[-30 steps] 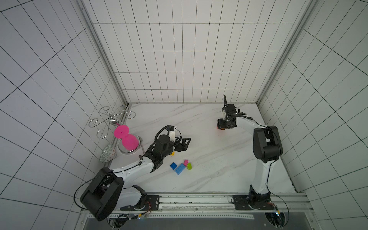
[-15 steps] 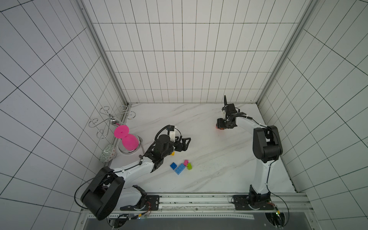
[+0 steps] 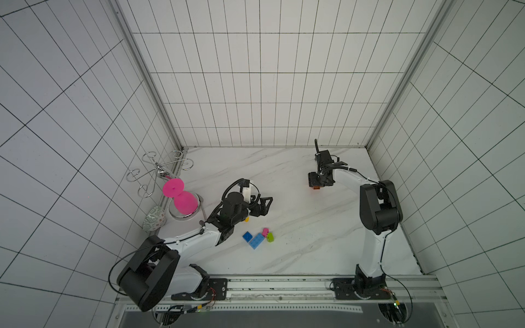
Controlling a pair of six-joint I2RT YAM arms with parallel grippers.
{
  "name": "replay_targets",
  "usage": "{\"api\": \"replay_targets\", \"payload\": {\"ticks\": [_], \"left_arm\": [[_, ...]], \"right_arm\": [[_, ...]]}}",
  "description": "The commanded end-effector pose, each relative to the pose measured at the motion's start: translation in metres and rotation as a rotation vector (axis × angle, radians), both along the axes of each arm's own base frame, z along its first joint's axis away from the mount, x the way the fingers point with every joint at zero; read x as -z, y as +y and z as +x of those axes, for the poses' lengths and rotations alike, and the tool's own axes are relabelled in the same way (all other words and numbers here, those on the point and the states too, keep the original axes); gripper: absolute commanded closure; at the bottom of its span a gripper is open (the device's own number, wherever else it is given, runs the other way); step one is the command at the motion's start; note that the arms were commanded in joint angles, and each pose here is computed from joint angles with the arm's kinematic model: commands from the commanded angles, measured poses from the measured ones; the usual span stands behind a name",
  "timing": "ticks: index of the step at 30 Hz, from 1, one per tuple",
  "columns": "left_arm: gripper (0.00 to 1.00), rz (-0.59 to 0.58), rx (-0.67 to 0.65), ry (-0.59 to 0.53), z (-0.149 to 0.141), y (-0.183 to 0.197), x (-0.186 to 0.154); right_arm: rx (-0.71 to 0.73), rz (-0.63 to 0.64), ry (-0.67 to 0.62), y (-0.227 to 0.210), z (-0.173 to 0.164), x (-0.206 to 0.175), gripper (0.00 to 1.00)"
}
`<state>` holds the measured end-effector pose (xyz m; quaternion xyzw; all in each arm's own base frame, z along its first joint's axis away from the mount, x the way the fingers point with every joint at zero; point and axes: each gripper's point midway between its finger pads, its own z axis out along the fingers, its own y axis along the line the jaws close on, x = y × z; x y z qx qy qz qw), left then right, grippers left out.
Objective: Assemble the letter p with lego
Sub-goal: Place the lego brick at the center of the board.
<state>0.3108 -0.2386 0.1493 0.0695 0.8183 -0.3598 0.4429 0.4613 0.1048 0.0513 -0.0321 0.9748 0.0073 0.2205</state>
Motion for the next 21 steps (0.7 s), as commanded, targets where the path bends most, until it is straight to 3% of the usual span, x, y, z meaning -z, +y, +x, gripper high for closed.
{"api": "replay_targets", "payload": {"ticks": [1, 7, 16, 21], "left_arm": [[0.03, 0.002, 0.002, -0.023, 0.002, -0.003, -0.004], [0.03, 0.008, 0.006, -0.023, 0.001, -0.005, -0.003], [0.03, 0.010, -0.037, -0.077, -0.002, 0.007, -0.018], [0.03, -0.002, -0.106, -0.135, -0.009, 0.026, -0.041]], "right_arm": [[0.014, -0.019, 0.090, -0.003, -0.027, 0.016, 0.24], [0.022, 0.005, 0.084, -0.003, -0.036, 0.010, 0.20], [0.017, 0.057, 0.044, 0.002, -0.053, -0.027, 0.01], [-0.049, 0.129, 0.008, 0.026, -0.077, -0.054, 0.01]]}}
